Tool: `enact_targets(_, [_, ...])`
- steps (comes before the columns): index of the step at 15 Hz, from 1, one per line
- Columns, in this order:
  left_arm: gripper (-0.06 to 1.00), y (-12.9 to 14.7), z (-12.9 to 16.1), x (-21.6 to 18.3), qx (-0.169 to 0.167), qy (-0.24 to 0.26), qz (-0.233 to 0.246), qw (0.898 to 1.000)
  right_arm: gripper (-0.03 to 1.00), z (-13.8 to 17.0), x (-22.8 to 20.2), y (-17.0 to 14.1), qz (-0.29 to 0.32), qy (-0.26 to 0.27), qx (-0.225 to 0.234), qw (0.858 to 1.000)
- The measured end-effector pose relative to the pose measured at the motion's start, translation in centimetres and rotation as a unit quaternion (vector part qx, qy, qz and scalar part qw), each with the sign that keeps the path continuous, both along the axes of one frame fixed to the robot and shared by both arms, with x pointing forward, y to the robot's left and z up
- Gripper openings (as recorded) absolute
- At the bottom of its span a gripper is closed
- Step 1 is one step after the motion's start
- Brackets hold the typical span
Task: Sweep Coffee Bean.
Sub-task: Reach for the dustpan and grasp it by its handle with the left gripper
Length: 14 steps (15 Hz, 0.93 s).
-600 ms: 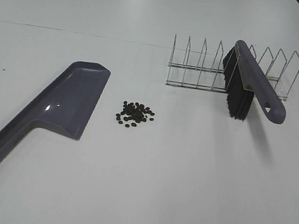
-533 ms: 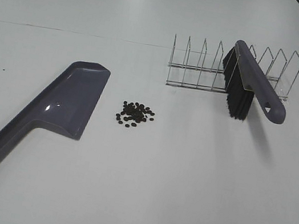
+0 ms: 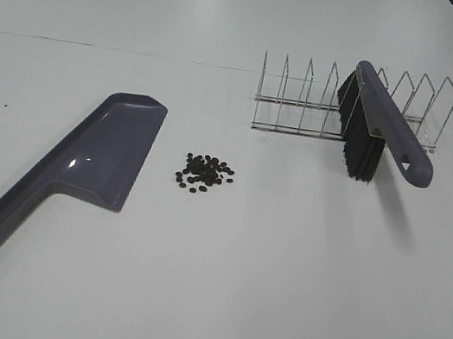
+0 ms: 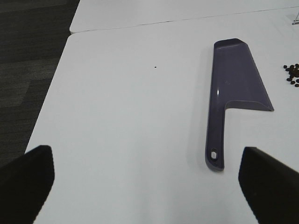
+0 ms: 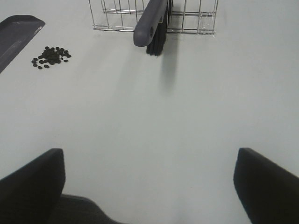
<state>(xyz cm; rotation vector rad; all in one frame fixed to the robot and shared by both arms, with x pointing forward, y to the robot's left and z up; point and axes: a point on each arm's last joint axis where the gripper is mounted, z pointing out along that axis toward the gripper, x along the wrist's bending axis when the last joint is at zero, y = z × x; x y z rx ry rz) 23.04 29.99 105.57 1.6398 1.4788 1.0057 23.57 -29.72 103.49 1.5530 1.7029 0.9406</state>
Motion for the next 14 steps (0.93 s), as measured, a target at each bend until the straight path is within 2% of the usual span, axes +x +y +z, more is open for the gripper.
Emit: enact_targets(14, [0.99,0.0,0.0,0.0,0.0,0.0,0.0,1.0,0.9,0.0,0.0,0.0,0.0,0.0,0.0,1.0])
